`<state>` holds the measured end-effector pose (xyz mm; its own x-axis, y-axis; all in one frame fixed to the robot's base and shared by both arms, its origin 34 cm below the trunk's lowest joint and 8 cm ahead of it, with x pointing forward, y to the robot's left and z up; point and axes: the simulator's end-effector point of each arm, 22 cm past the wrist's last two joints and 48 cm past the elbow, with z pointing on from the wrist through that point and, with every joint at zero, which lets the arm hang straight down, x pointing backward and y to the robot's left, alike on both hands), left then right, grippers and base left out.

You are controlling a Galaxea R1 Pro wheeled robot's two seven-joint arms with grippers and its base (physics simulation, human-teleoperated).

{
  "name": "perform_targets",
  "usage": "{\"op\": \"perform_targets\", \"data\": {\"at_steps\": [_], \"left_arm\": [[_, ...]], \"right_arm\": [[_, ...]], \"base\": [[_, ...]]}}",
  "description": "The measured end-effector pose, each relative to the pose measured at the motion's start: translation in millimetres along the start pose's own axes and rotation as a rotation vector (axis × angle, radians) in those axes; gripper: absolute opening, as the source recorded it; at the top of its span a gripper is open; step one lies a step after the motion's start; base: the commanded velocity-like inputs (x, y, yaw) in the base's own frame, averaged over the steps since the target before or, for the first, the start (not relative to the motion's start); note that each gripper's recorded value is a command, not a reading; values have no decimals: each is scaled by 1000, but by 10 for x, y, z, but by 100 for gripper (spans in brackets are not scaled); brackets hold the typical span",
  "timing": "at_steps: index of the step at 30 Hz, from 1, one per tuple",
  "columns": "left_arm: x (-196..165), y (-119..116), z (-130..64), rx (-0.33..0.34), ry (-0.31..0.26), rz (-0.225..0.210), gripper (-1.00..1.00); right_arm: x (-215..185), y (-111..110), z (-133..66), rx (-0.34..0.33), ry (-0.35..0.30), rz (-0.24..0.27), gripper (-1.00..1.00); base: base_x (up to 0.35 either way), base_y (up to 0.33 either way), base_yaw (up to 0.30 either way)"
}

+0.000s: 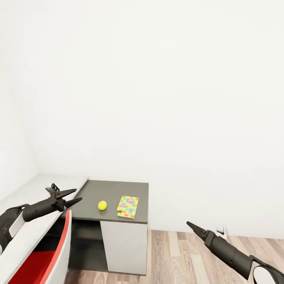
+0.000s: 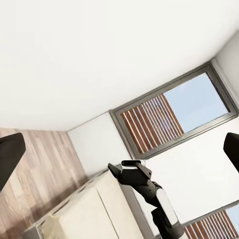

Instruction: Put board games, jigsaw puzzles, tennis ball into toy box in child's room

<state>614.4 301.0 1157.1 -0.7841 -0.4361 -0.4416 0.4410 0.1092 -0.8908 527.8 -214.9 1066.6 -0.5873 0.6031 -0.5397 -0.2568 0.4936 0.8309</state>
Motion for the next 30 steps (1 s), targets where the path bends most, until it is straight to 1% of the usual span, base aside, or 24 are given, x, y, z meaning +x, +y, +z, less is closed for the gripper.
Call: {"op": "perform_targets", "data": {"at_steps": [3, 9, 20, 30], "left_arm": [[1, 0, 3, 1, 0, 0, 100], [0, 1, 2, 0, 0, 0, 100], [0, -2, 7, 2, 0, 0, 100], [3, 3, 4, 1, 0, -1, 100]], "right_arm": [[0, 0, 0, 0, 0, 0, 100], [4, 0, 3, 0, 1, 0, 100], [2, -1, 0, 1, 1, -1, 100], [5, -2, 4, 1, 1, -1, 100]], "base": [[270, -185, -154], [268, -177, -253], [263, -27, -265], [252, 32, -39]]}}
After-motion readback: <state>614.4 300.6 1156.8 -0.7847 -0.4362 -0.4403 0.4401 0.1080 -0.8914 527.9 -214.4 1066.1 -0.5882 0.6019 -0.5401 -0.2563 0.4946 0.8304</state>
